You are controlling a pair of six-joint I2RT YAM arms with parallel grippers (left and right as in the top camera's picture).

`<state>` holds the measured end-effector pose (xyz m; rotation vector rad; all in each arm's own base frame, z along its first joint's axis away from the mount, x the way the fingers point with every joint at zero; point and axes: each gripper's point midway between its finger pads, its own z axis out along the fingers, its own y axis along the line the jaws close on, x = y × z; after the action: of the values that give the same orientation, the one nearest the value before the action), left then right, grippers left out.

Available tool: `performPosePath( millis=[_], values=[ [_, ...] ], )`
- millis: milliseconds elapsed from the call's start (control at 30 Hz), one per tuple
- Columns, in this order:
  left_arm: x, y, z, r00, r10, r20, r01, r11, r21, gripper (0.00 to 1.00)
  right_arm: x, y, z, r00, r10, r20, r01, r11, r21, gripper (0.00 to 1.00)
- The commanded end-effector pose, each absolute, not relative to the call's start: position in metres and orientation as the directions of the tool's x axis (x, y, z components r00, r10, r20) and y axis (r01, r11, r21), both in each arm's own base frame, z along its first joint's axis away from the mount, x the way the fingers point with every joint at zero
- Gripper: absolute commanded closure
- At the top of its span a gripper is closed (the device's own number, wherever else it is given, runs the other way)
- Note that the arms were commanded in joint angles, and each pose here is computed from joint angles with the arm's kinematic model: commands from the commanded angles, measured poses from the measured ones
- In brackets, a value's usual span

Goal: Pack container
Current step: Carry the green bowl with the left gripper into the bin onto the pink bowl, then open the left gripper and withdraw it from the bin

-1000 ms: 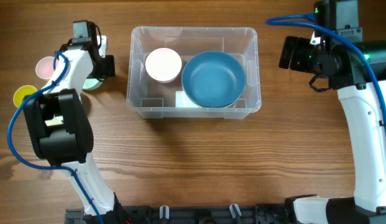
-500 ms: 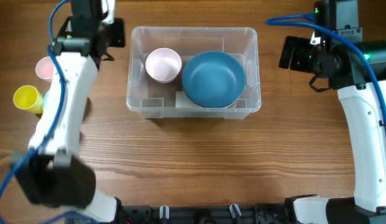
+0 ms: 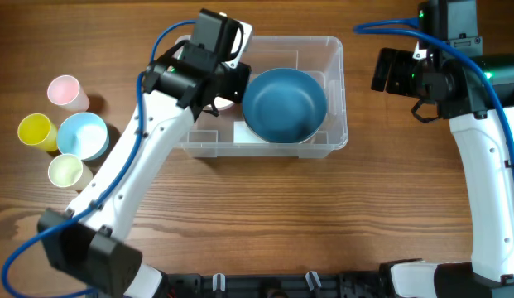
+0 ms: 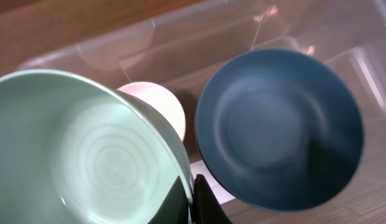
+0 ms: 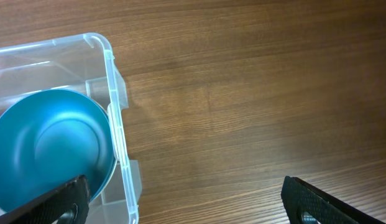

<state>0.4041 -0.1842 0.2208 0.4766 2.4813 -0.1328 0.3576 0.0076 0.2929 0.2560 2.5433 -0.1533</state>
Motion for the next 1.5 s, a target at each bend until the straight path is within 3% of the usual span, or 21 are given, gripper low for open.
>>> performPosePath(
  millis=[0, 200, 433, 567, 600, 633, 700, 933, 1067, 1100, 1167, 1467],
  values=[
    [0.412, -0.185, 0.185, -0.806, 0.293, -0.514, 0.334, 0.942, 0.014, 0.96, 0.357, 0.009, 0.296, -0.814, 0.148, -0.562, 0.209, 0.977, -0.046, 0.00],
    [0.420, -0.189, 0.142, -0.850, 0.290, -0.439, 0.318, 0.948, 0.011, 0.96, 0.357, 0.009, 0.296, -0.814, 0.148, -0.562, 0.209, 0.977, -0.046, 0.00],
    [0.432, -0.195, 0.146, -0.829, 0.279, -0.485, 0.317, 0.948, 0.004, 0.94, 0.357, 0.009, 0.296, -0.814, 0.148, -0.562, 0.209, 0.977, -0.046, 0.00],
    [0.433, -0.195, 0.146, -0.827, 0.278, -0.489, 0.316, 0.949, 0.006, 0.74, 0.357, 0.009, 0.296, -0.814, 0.148, -0.562, 0.209, 0.977, -0.046, 0.00],
    [0.434, -0.193, 0.147, -0.825, 0.278, -0.493, 0.310, 0.951, 0.018, 0.55, 0.357, 0.009, 0.296, -0.814, 0.148, -0.562, 0.209, 0.977, -0.046, 0.00],
    [0.436, -0.190, 0.147, -0.823, 0.276, -0.497, 0.300, 0.953, 0.034, 0.48, 0.357, 0.009, 0.296, -0.814, 0.148, -0.562, 0.209, 0.977, -0.046, 0.00],
    [0.439, -0.187, 0.149, -0.820, 0.270, -0.504, 0.292, 0.956, 0.038, 0.47, 0.357, 0.009, 0.296, -0.814, 0.148, -0.562, 0.209, 0.977, -0.046, 0.00],
    [0.436, -0.182, 0.175, -0.797, 0.251, -0.550, 0.282, 0.959, 0.030, 0.49, 0.357, 0.009, 0.296, -0.814, 0.148, -0.562, 0.209, 0.977, -0.046, 0.00],
    [0.428, -0.178, 0.173, -0.816, 0.257, -0.518, 0.281, 0.959, 0.034, 0.59, 0.357, 0.009, 0.296, -0.814, 0.148, -0.562, 0.209, 0.977, -0.046, 0.00],
    [0.426, -0.177, 0.170, -0.822, 0.260, -0.507, 0.281, 0.959, 0.036, 0.67, 0.357, 0.009, 0.296, -0.814, 0.148, -0.562, 0.209, 0.977, -0.046, 0.00],
    [0.425, -0.177, 0.167, -0.827, 0.262, -0.498, 0.282, 0.959, 0.038, 0.96, 0.357, 0.009, 0.296, -0.814, 0.148, -0.562, 0.210, 0.977, -0.046, 0.00],
    [0.452, -0.157, 0.172, -0.816, 0.131, -0.562, 0.149, 0.989, 0.015, 0.96, 0.357, 0.009, 0.296, -0.814, 0.148, -0.562, 0.209, 0.977, -0.046, 0.00]
  ],
)
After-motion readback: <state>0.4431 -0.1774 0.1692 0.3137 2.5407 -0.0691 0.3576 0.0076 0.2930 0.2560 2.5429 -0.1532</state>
